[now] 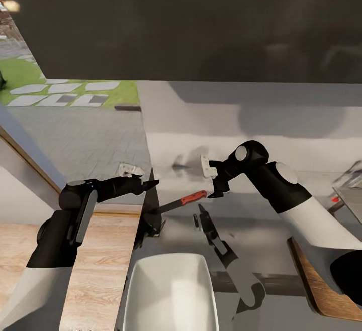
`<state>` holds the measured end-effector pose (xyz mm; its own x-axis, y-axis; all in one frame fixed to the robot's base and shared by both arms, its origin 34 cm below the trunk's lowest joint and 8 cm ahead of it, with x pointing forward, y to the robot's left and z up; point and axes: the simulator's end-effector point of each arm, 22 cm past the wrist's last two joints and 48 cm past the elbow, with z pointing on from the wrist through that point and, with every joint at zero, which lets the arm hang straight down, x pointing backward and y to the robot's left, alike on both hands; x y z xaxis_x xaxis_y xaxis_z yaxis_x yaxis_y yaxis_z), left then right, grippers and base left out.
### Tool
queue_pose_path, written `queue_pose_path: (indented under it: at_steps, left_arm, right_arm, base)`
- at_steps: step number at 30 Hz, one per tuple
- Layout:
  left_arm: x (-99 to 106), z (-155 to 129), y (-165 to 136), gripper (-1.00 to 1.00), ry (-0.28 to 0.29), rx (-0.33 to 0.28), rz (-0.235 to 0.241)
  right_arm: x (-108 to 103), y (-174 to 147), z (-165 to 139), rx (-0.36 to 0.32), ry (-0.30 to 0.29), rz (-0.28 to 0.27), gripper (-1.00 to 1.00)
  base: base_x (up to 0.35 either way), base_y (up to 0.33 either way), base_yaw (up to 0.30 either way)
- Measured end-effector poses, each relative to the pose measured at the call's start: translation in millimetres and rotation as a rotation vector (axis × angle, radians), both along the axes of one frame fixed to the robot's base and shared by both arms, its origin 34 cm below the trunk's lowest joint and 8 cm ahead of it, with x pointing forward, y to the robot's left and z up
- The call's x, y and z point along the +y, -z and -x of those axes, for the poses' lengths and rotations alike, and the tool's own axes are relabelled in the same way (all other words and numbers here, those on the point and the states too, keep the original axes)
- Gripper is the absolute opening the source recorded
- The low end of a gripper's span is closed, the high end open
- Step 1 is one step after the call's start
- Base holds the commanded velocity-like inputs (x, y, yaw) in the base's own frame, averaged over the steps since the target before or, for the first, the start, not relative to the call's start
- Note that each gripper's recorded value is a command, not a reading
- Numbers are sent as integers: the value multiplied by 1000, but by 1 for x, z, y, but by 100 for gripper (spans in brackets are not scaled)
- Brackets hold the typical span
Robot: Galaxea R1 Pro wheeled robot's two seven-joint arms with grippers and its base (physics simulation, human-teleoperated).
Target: In the kitchen, take the Vidalia onion out of the sink, dice it on the chopping board with the paring knife, put the diced onion into the bowl on the countertop, then place both the paring knife and the chopping board into the sink.
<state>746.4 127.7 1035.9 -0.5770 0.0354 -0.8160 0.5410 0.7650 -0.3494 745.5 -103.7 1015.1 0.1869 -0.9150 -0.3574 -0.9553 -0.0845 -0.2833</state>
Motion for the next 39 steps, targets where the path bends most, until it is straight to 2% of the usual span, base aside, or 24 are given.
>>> queue_pose_path:
  at_steps: [12,17,24,39]
  left_arm:
    - [3,-2,11,100,-8,20,2]
    - [18,-7,3,100,-43,2,16]
    - [14,-5,5,100,-22,8,35]
    - [13,-5,13,100,-19,21,37]
  right_arm:
    - [0,11,-1,17,3,-2,100]
    - [-1,16,-2,23,6,-6,100]
    - [-1,22,-2,34,8,-7,100]
    - [0,30,-2,47,10,-11,100]
  base:
    - [0,0,0]
    - [0,0,0]
    - [0,0,0]
    - [0,0,0]
